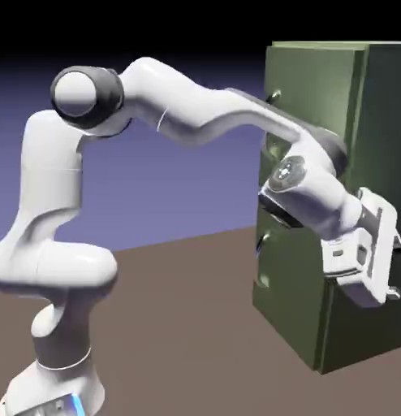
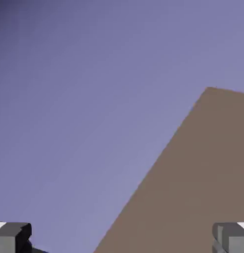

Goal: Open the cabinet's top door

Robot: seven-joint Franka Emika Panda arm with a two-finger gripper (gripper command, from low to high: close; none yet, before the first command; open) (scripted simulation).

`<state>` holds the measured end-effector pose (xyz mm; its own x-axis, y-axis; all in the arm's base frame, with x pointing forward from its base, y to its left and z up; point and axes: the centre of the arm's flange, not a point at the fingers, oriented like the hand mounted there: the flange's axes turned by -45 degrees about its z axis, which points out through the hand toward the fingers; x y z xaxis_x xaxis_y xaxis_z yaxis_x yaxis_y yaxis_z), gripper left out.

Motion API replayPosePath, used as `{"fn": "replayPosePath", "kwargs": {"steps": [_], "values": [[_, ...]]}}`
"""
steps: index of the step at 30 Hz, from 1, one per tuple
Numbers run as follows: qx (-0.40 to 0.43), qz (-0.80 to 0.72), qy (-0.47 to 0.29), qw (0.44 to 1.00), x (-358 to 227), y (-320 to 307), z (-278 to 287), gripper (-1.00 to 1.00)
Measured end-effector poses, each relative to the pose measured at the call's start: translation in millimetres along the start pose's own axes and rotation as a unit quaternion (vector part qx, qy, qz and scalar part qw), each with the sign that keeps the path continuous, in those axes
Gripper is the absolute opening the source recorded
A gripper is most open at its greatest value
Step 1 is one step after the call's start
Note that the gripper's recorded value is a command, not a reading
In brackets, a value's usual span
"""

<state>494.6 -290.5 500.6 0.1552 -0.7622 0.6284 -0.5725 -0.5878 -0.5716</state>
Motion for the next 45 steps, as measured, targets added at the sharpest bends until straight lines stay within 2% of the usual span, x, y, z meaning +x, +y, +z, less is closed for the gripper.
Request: {"fn": "replayPosePath", "kwargs": {"steps": [6, 13, 20, 27, 31, 38, 45], "values": [[0.077, 0.009, 0.129, 0.989, 96, -58, -67, 0.00], [0.168, -0.100, 0.239, 0.951, 99, -221, -158, 0.00], [0.202, -0.257, 0.229, 0.917, -26, -340, -207, 0.00], [0.240, -0.385, 0.225, 0.863, -171, -405, -281, 0.00], [0.259, -0.442, 0.230, 0.827, -243, -415, -329, 0.00], [0.227, -0.463, 0.191, 0.835, -302, -352, -297, 0.00], [0.208, -0.461, 0.183, 0.843, -328, -277, -278, 0.00]]}}
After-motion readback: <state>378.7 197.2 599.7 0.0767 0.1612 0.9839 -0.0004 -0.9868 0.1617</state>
